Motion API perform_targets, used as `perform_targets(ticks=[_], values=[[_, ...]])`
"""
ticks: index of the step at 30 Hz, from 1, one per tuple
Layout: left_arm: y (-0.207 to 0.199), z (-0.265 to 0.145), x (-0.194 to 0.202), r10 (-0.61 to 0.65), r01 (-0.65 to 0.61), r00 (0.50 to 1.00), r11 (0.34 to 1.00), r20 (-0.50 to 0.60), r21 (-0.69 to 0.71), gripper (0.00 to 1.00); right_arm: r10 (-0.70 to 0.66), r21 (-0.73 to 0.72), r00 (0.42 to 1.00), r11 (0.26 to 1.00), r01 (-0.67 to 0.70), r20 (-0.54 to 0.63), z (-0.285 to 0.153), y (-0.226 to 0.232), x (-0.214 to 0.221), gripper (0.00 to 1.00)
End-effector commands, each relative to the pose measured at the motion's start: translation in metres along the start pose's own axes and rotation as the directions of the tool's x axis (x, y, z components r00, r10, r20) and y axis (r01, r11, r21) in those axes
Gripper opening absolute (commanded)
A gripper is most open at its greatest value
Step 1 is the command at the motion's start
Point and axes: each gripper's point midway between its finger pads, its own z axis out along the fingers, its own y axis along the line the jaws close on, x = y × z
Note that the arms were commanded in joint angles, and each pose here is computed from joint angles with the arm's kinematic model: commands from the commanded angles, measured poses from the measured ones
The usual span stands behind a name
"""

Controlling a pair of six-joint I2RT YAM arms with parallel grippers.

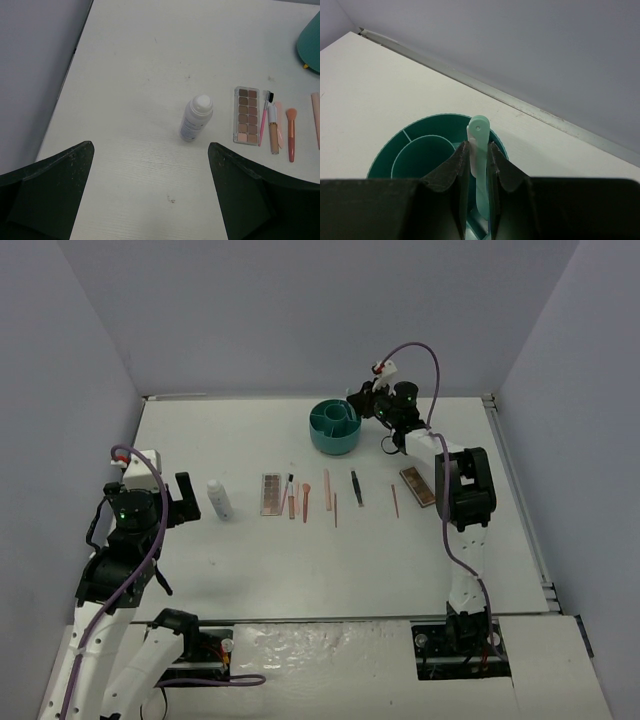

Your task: Organize the makeup

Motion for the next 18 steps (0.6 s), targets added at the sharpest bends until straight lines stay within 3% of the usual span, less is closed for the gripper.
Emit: perform_targets(ticks=[1,6,11,18], values=[[-0.002,0.000,-0.022,-0.025,0.025,0.998,1.000,0.063,0.008,0.97,-0.096,-0.032,0.980,0.994,0.103,0.172,0.000,0.005,-0.072,0.11],[-0.002,0.000,-0.022,-0.029,0.029,0.997,1.000,0.067,0.008,0.97,-0.097,-0.040,0.980,0.994,0.106,0.171,-0.004,0.009,-0.076,0.39],[-0.002,-0.001,-0.023,-0.030,0.029,0.997,0.999,0.073,0.013,0.97,-0.105,-0.040,0.980,0.993,0.113,0.171,-0.013,0.015,-0.089,0.48],[-0.003,-0.004,-0.026,-0.039,0.037,0.995,0.999,0.091,0.024,0.97,-0.096,0.059,0.987,0.994,0.089,0.127,-0.047,0.016,-0.112,0.54]])
